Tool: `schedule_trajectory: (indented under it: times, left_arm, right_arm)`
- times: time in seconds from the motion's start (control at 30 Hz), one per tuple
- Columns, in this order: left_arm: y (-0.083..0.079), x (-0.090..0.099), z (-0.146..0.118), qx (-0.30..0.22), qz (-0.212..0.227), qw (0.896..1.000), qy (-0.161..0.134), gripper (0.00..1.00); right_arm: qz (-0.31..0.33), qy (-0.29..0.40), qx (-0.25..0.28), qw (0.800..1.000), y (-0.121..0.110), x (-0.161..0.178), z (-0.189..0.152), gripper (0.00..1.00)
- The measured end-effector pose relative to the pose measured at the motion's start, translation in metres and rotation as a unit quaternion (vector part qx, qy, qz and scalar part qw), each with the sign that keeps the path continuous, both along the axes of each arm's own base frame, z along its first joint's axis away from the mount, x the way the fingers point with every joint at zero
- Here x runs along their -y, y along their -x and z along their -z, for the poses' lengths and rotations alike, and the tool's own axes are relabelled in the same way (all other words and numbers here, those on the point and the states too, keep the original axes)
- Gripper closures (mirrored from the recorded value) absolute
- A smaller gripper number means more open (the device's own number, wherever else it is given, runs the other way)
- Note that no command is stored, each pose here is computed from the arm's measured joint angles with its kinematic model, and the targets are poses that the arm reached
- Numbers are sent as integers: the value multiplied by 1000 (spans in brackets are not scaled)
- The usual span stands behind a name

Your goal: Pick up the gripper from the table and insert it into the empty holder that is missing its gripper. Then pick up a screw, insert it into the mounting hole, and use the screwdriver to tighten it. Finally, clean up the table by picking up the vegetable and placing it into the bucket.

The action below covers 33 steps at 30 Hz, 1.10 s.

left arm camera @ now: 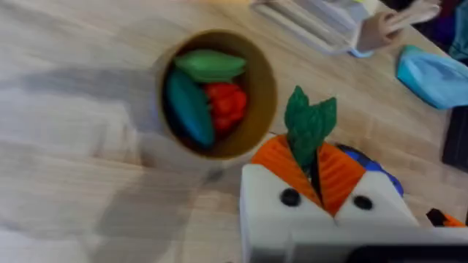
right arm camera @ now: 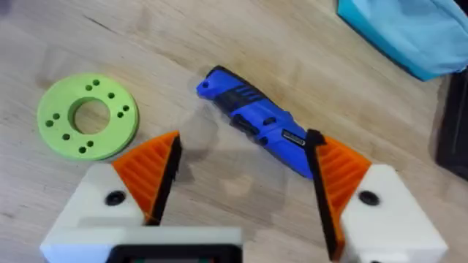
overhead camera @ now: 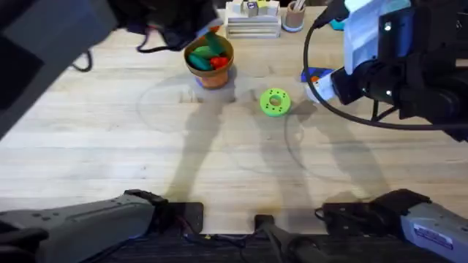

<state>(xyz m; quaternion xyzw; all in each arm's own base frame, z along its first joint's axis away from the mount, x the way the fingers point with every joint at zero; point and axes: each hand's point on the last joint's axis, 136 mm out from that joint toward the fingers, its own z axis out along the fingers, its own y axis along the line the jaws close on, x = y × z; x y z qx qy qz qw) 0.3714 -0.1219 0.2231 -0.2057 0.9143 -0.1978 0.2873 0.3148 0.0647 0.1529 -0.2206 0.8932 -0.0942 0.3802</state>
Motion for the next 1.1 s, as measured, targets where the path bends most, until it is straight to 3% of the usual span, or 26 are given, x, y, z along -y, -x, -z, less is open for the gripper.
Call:
schedule_trajectory:
  times: [0.07, 0.23, 0.37, 0.57, 0.8, 0.9, 1.0, 1.1]
  left_arm:
    - [-4, 8, 5, 3, 6, 1000, -8, 993]
    - [-23, 7, 37, -17, -8, 999, -38, 993]
    - [-39, 11, 62, -30, -10, 999, -43, 993]
    - [-43, 12, 68, -30, -10, 999, -43, 979]
    - [-43, 12, 68, -29, -4, 998, -48, 434]
    - [-43, 12, 68, -27, 2, 998, -52, 60]
    - [-42, 12, 60, -17, 9, 998, -55, 8]
    - [-39, 11, 35, 17, 22, 998, -57, 6]
  right_arm:
    - [0, 0, 1, 1000, 0, 0, 0, 10]
    - [0, 0, 1, 1000, 0, 0, 0, 10]
    - [0, 0, 1, 1000, -1, 0, -1, 10]
    - [0, -5, 15, 1000, -5, -2, -6, 9]
    - [0, -9, 26, 1000, -9, -3, -10, 10]
    - [1, -11, 26, 1000, -9, -3, -10, 9]
    - [13, -24, 26, 999, -9, -3, -10, 10]
    - [22, -40, 24, 999, -7, -7, -9, 8]
